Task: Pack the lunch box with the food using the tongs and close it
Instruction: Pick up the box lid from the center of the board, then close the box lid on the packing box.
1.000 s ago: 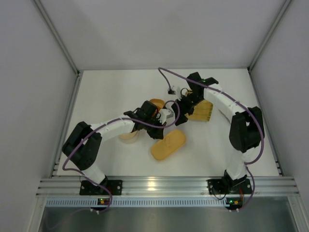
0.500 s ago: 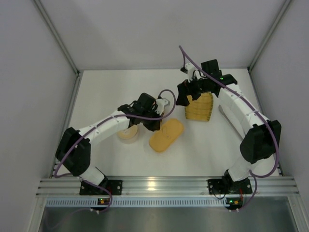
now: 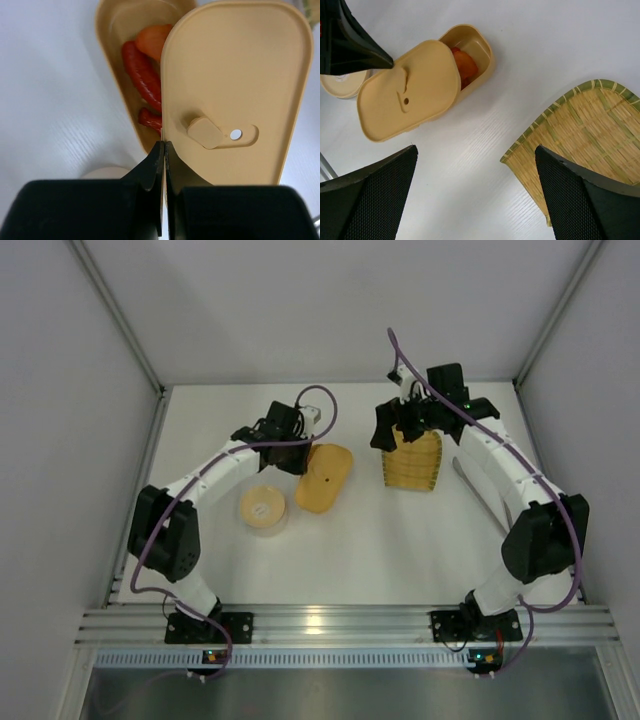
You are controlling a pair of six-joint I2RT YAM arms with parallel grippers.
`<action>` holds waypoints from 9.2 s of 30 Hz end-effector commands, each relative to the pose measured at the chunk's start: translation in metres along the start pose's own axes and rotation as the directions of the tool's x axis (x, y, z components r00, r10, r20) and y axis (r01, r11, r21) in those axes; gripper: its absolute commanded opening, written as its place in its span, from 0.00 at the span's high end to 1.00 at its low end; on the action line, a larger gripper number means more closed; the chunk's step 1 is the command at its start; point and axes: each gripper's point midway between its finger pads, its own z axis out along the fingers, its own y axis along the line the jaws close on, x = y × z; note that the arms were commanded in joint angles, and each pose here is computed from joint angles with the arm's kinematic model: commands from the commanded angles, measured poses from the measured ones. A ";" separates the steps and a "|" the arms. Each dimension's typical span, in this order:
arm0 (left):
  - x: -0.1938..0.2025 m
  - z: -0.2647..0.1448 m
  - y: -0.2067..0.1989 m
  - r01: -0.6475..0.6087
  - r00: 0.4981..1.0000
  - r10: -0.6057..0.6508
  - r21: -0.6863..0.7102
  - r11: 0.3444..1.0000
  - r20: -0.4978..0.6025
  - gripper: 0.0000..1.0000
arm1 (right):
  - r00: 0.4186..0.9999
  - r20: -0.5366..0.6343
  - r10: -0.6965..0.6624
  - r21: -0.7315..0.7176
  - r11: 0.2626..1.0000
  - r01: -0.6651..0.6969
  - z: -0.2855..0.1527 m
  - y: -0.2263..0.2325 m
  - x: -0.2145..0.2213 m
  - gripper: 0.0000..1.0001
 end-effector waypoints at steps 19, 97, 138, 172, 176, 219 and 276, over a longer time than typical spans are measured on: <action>-0.029 0.036 0.052 0.225 0.974 -0.222 -0.217 0.950 0.042 1.00 | 0.992 0.106 0.068 -0.009 0.998 -0.068 0.000 0.002 -0.011 0.00; -0.045 -0.018 -0.030 -0.462 0.875 0.481 0.380 0.802 0.048 0.25 | 0.996 0.071 0.053 -0.072 0.996 -0.048 0.013 0.005 -0.005 0.01; 0.057 0.084 0.010 -0.677 0.551 0.829 0.632 0.377 0.097 0.24 | 0.984 0.063 0.165 -0.066 0.985 -0.161 -0.019 -0.040 0.018 0.01; 0.076 0.046 -0.018 -0.610 0.604 0.788 0.704 0.364 0.116 0.26 | 0.937 0.111 0.332 -0.118 0.940 -0.319 0.128 -0.040 -0.044 0.56; 0.078 0.044 -0.018 -0.610 0.606 0.787 0.704 0.363 0.119 0.27 | 0.936 0.101 0.338 -0.148 0.935 -0.322 0.149 -0.030 -0.049 0.57; 0.002 0.034 -0.012 -0.849 0.506 0.803 0.346 0.399 0.314 0.25 | 0.947 -0.272 0.171 -0.053 0.980 -0.192 0.220 0.020 0.076 0.55; -0.029 0.001 -0.034 -0.705 0.710 0.615 0.352 0.616 0.344 0.20 | 0.941 -0.319 0.111 -0.219 0.958 -0.187 0.218 0.047 0.081 0.56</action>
